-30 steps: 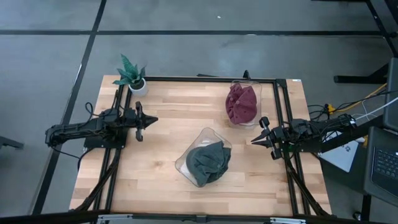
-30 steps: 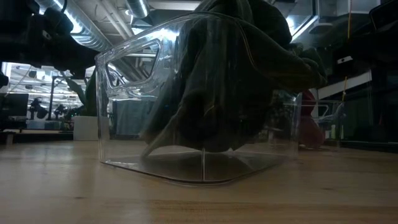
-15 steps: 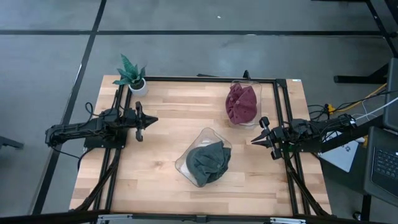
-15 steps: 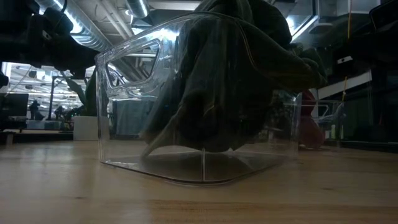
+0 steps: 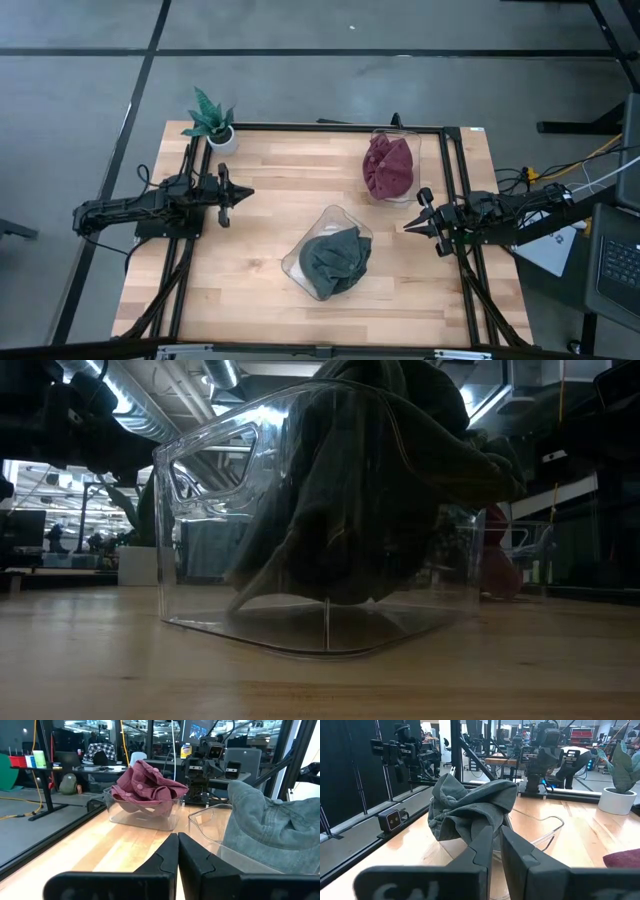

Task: Pick & Place hat
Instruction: Return to Home Position

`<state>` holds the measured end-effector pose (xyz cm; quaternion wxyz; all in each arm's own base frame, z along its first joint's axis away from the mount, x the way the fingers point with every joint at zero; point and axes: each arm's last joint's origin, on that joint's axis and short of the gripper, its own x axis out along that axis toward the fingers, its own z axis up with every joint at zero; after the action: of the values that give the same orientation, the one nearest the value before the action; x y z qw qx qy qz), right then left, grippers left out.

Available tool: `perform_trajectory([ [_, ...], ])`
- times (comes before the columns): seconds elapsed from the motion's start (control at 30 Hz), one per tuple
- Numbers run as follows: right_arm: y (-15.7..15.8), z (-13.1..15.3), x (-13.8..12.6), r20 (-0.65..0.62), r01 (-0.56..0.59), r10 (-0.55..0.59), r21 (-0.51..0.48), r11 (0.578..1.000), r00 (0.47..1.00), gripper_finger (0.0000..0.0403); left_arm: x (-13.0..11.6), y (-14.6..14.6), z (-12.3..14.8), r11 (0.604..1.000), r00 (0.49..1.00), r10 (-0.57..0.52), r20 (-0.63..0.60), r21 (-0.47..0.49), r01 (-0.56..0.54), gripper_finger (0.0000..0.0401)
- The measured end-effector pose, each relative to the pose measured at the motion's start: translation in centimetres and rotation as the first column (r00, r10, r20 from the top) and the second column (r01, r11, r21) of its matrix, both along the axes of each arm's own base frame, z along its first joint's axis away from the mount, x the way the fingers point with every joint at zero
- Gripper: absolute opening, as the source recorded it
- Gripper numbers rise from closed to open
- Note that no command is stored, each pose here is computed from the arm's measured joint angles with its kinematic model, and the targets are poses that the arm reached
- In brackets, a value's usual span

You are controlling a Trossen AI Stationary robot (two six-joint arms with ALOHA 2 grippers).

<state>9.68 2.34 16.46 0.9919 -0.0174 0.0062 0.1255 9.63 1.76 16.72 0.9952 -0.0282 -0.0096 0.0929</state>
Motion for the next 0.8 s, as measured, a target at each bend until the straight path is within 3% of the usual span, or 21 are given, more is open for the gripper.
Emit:
perform_trajectory([
  [0.8,0.0,0.0,0.0,-0.001,0.0,0.0,0.002,1.0,1.0,0.0036,0.0,0.0,0.0,1.0,1.0,0.0,0.0,0.0,0.0,0.0006],
])
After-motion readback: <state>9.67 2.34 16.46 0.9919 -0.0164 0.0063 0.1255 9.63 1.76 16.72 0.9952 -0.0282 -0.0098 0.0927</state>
